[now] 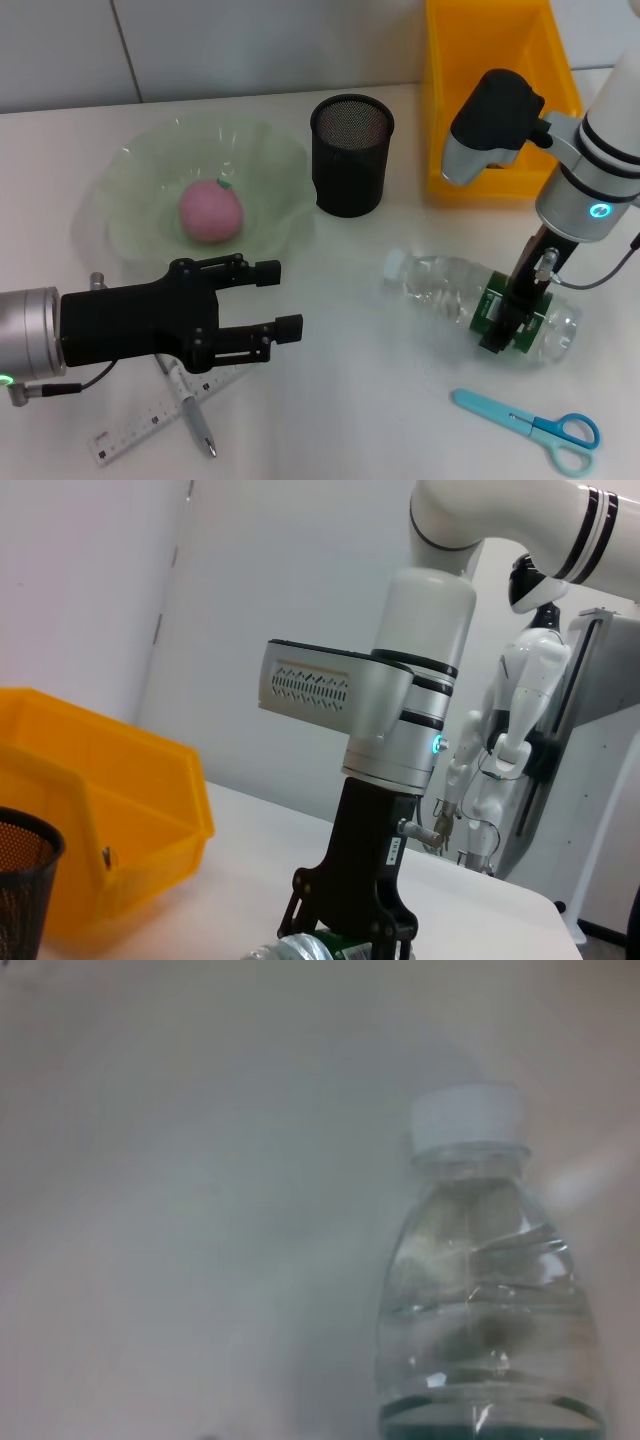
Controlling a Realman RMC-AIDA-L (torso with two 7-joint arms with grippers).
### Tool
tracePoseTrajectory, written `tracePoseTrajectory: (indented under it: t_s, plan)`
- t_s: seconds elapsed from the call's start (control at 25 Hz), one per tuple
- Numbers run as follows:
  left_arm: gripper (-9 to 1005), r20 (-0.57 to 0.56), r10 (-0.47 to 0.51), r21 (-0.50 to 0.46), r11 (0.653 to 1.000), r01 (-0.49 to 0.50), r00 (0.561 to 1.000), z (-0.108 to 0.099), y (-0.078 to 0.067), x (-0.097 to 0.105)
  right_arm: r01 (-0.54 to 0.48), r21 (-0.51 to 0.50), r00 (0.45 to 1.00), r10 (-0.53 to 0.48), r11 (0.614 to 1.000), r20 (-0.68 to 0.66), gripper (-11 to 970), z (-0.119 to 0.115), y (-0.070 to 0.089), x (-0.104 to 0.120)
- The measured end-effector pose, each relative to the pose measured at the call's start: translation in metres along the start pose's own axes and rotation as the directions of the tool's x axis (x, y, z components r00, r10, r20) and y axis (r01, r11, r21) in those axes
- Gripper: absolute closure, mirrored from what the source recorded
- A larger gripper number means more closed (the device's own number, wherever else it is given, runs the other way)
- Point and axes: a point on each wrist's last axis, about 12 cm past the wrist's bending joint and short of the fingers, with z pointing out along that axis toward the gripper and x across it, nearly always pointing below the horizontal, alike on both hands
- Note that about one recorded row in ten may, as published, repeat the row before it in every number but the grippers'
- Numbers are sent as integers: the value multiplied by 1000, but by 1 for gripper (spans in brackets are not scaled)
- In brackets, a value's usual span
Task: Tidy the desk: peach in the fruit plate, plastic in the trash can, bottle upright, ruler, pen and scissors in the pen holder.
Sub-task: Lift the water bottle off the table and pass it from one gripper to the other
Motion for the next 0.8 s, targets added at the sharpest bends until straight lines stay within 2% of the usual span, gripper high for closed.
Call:
tracePoseTrajectory:
  t_s: [0.2,0.8]
  plan:
    - [257,6,0,-4,1000,0,1000,0,0,-1,6,-21,999,-5,1000,53,175,-11,2,-5]
    - [257,37,-3,-24,1000,4,999,-3,2,-3,-2,-49,982,11,999,190,186,-37,2,0]
